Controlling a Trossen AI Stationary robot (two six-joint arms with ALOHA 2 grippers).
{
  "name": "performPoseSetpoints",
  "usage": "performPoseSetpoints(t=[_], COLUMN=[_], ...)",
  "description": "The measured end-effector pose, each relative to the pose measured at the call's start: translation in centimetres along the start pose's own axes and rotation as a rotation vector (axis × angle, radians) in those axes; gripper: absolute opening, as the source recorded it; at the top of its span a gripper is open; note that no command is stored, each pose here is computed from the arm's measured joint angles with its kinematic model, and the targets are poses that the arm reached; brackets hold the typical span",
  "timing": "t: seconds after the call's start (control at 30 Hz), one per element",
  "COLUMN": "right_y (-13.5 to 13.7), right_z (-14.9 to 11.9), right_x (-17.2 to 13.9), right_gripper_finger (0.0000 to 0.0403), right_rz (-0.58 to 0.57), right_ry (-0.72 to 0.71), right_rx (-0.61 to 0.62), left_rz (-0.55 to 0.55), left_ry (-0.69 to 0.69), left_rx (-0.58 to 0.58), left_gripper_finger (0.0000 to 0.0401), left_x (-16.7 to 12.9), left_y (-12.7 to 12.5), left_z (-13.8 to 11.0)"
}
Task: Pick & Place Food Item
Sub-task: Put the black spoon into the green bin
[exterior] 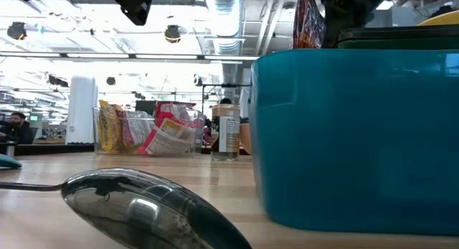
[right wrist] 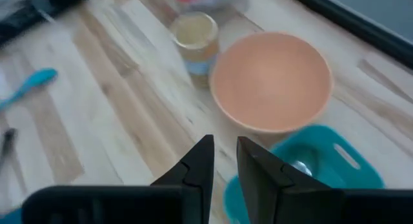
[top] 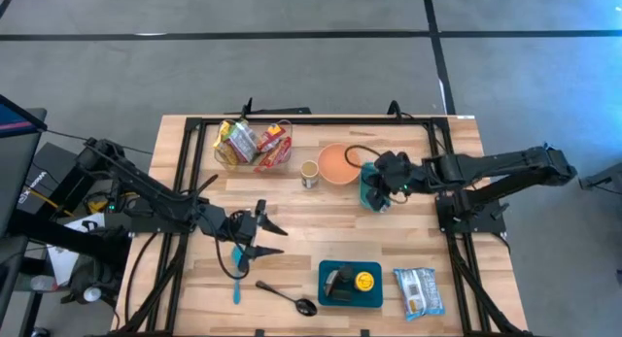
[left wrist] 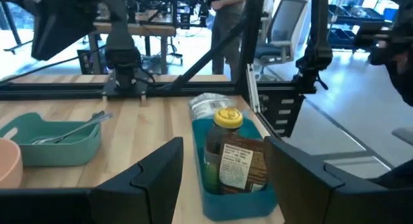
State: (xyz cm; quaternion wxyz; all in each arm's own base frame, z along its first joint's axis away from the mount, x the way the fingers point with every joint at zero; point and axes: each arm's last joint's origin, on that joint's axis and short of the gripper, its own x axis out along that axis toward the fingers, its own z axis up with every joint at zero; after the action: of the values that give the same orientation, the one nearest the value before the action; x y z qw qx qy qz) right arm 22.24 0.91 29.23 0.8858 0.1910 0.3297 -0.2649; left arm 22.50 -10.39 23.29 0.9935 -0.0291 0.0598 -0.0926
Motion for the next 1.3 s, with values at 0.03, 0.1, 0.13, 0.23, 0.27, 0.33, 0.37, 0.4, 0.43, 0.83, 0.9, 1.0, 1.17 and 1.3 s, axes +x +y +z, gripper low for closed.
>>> performPoseSetpoints(t=[0.03, 0.1, 0.13, 0.23, 0.27, 0.33, 0.37, 0.4, 0.43, 0.83, 0.9, 1.0, 1.17, 1.3], right_y=[0.5, 1.3, 1.7, 2.6, 2.8, 3.3, 3.5, 3.7, 3.9, 4.9, 4.9, 4.9, 4.9, 4.9], right_z=[-0.1, -0.6, -0.7, -1.4, -1.6, -2.1, -2.3, -2.5, -2.7, -3.7, -3.7, -3.7, -3.7, -3.7], right_x=[-0.2, -0.7, -0.9, -1.6, -1.8, -2.2, -2.4, -2.5, -2.7, -3.9, -3.9, -3.9, -3.9, -3.9], right_gripper_finger=[0.0063, 0.0063, 0.0063, 0.0063, 0.0063, 0.0063, 0.0063, 0.0063, 0.0063, 0.0063, 0.0063, 0.0063, 0.0063, 0.0063], right_rz=[0.008, 0.013, 0.018, 0.019, 0.020, 0.028, 0.034, 0.038, 0.043, 0.048, 0.047, 0.047, 0.032, 0.031], right_ry=[-0.022, -0.055, -0.074, -0.115, -0.125, -0.138, -0.143, -0.149, -0.155, -0.220, -0.220, -0.221, -0.236, -0.236], right_rx=[-0.003, -0.023, -0.033, -0.060, -0.067, -0.087, -0.095, -0.103, -0.106, -0.120, -0.121, -0.124, -0.122, -0.122], left_rz=[-0.006, -0.039, -0.057, -0.101, -0.108, -0.120, -0.125, -0.131, -0.136, -0.150, -0.147, -0.156, -0.177, -0.166], left_ry=[-0.004, -0.015, -0.014, -0.014, -0.012, -0.002, 0.004, 0.007, 0.010, 0.162, 0.196, 0.232, 0.279, 0.339], left_rx=[-0.001, -0.005, -0.005, -0.004, -0.003, 0.002, 0.016, 0.028, 0.043, 0.088, 0.096, 0.107, 0.131, 0.162], left_gripper_finger=[0.0210, 0.0210, 0.0210, 0.0210, 0.0209, 0.0205, 0.0203, 0.0199, 0.0195, 0.0153, 0.0149, 0.0145, 0.0140, 0.0140], left_x=[0.1, 0.3, 0.4, 0.6, 0.7, 1.0, 1.2, 1.4, 1.6, 4.3, 4.7, 5.3, 6.3, 6.8], left_y=[0.0, -0.2, -0.3, -0.7, -1.0, -1.4, -1.6, -1.8, -2.0, -3.7, -3.9, -4.5, -5.9, -7.0], left_z=[0.0, 0.0, 0.0, 0.3, 0.3, 0.2, 0.2, 0.2, 0.3, 0.0, -0.5, -1.2, -1.6, -2.0])
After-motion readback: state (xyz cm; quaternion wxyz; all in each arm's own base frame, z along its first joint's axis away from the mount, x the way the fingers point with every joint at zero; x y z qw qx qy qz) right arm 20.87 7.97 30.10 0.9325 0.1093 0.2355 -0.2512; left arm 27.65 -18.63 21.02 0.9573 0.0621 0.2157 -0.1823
